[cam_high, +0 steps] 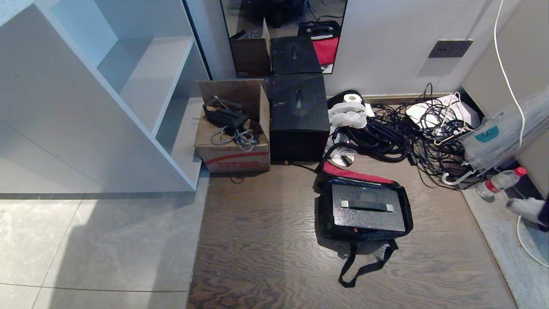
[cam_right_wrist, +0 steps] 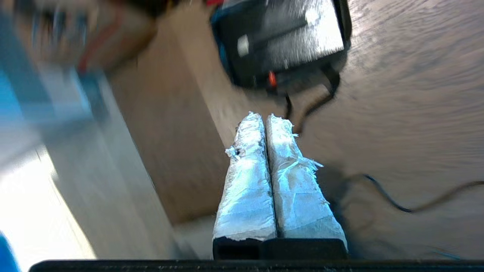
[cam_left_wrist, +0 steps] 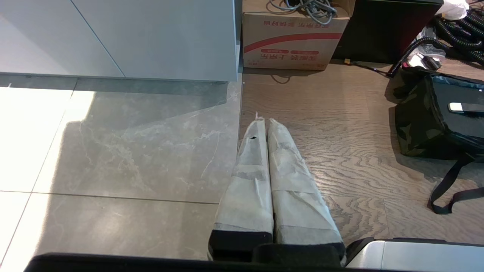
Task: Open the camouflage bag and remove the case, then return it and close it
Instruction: Grip the handle
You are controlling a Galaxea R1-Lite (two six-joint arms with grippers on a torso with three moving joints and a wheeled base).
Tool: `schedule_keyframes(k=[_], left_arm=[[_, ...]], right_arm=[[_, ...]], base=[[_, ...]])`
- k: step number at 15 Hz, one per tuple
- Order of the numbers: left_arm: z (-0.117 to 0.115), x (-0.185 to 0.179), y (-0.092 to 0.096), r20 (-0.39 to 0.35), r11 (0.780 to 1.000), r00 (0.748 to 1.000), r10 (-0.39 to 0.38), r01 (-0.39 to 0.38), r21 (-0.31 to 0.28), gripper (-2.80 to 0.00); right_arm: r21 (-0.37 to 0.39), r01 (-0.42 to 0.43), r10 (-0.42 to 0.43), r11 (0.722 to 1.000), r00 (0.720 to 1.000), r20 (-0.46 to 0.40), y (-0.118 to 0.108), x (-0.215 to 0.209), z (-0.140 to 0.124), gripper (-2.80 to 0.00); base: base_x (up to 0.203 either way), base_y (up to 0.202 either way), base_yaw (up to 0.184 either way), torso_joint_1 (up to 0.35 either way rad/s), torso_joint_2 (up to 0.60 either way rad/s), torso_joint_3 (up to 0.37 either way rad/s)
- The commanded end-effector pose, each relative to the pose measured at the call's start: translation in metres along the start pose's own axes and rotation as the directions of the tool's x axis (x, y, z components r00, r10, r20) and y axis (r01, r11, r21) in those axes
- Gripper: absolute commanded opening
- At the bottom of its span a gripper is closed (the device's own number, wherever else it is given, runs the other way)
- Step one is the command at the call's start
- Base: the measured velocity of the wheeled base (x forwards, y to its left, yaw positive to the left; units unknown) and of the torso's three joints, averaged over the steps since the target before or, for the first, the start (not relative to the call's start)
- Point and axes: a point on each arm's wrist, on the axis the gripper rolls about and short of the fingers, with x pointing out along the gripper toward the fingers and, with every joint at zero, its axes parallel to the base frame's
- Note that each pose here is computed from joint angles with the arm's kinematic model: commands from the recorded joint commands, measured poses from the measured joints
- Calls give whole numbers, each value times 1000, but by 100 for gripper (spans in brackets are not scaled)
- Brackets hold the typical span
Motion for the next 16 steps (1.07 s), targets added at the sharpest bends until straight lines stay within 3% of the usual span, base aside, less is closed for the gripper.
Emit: schedule_keyframes(k=[1,4,9,12,16], left_arm=[[0,0,0,0,1000,1000,0,0,-2,-280],[0,0,0,0,1000,1000,0,0,0,-280],[0,0,0,0,1000,1000,0,0,0,-280],[0,0,0,0,1000,1000,0,0,0,-280],[0,0,0,0,1000,1000,0,0,0,-280]], right_arm=[[84,131,-122,988,987,-101,-11,109,13,-280],[164,195,-188,967,980,-61,-40,197,23,-280],[216,221,-240,951,968,70,-96,309,28,-280],[196,256,-271,947,961,53,-130,352,9,-280],[154,194,-186,969,980,-67,-138,372,-17,-280]], base=[[0,0,0,0,0,0],[0,0,0,0,0,0],[0,0,0,0,0,0],[0,0,0,0,0,0],[0,0,0,0,0,0]])
